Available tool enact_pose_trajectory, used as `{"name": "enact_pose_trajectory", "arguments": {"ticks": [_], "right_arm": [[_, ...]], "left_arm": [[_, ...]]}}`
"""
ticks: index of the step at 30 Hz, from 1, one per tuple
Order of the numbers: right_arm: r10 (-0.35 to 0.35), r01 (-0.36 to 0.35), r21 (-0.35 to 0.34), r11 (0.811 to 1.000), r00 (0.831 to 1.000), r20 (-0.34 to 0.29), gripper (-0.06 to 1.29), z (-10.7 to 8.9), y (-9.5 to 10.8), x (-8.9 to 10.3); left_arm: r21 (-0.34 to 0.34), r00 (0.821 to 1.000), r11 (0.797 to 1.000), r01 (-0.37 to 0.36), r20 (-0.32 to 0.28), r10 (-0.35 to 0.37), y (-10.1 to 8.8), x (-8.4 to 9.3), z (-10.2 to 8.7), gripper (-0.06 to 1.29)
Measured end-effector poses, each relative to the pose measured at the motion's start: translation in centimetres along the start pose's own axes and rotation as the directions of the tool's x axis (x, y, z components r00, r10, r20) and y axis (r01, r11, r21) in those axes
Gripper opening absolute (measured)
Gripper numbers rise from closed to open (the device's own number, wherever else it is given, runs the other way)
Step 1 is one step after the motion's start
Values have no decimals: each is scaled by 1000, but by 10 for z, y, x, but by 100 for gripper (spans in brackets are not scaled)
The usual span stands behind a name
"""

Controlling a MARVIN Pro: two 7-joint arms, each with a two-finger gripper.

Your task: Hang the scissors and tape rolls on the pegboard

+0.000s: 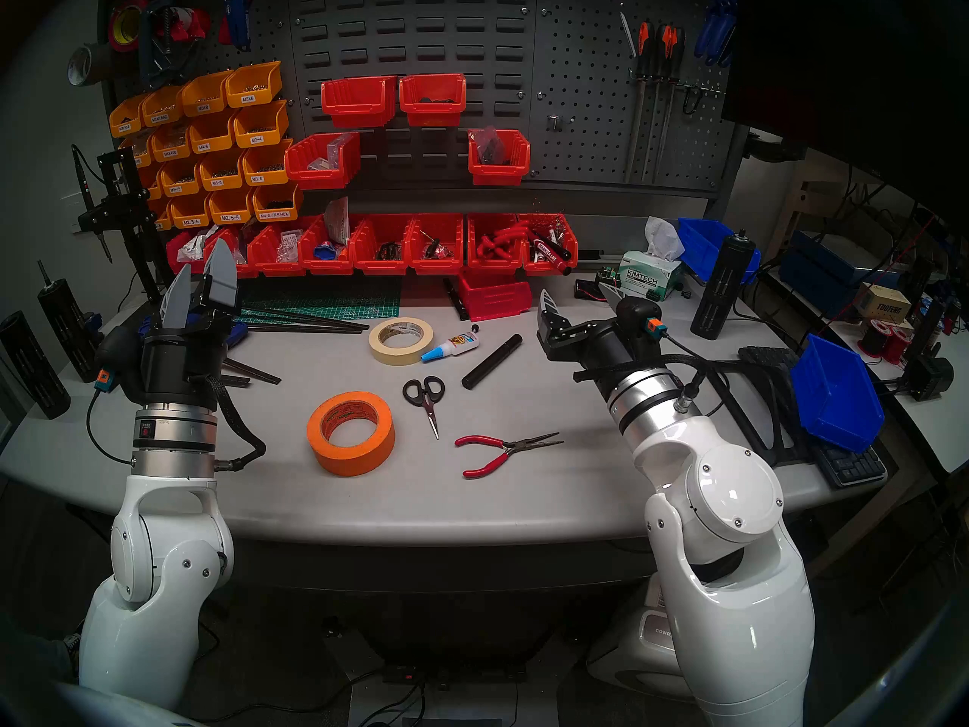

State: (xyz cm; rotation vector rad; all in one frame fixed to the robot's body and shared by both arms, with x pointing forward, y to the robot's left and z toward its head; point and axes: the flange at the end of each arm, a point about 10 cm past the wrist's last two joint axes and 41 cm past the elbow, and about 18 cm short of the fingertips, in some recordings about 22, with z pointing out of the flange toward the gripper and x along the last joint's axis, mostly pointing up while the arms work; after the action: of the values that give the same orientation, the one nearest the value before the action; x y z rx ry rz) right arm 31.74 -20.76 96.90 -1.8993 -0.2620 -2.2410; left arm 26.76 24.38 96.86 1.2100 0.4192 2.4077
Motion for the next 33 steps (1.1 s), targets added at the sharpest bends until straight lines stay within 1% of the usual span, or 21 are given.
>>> {"name": "enact_pose_trajectory", "arguments": {"ticks": [2, 4, 6, 9, 14, 16, 21, 26, 27, 29, 31, 33], "right_arm": [[8, -8, 7, 1000, 1000, 15, 122, 0, -1, -1], [26, -27, 23, 999, 999, 47, 122, 0, -6, -3], [47, -51, 50, 997, 995, 85, 122, 0, -15, -6], [67, -77, 80, 994, 990, 120, 122, 0, -24, -7], [88, -113, 131, 985, 980, 181, 122, 0, -40, -2], [93, -128, 160, 979, 973, 212, 122, 0, -49, 2], [85, -145, 210, 967, 959, 272, 122, -1, -64, 8], [64, -156, 247, 956, 936, 346, 122, -1, -77, 8], [57, -160, 255, 954, 928, 369, 122, -1, -80, 7], [48, -164, 264, 950, 917, 396, 122, -1, -85, 5], [32, -168, 279, 946, 901, 433, 122, -2, -92, 3], [20, -170, 289, 942, 889, 458, 122, -3, -97, 1]], "left_arm": [[0, 1000, 1000, 0, 0, 0, 0, 0, 0, 123], [0, 1000, 1000, 0, 1, 0, 0, 0, 0, 123], [0, 1000, 1000, 0, 1, 0, 0, 0, 0, 123], [0, 1000, 1000, 0, 1, 0, 0, 0, 0, 123], [0, 1000, 1000, 0, 2, 0, 0, 0, 0, 123], [0, 1000, 1000, -1, 2, 1, 0, -1, 0, 123], [0, 1000, 1000, -1, 3, 1, 0, -1, 0, 123], [1, 1000, 1000, -1, 3, 1, 0, -1, 0, 123], [1, 1000, 1000, -1, 3, 1, 0, -1, 0, 123], [1, 1000, 1000, -1, 3, 1, 0, -1, 0, 123], [1, 1000, 1000, -1, 4, 1, 0, -1, 0, 123], [1, 1000, 1000, -1, 4, 1, 0, -1, 0, 123]]}}
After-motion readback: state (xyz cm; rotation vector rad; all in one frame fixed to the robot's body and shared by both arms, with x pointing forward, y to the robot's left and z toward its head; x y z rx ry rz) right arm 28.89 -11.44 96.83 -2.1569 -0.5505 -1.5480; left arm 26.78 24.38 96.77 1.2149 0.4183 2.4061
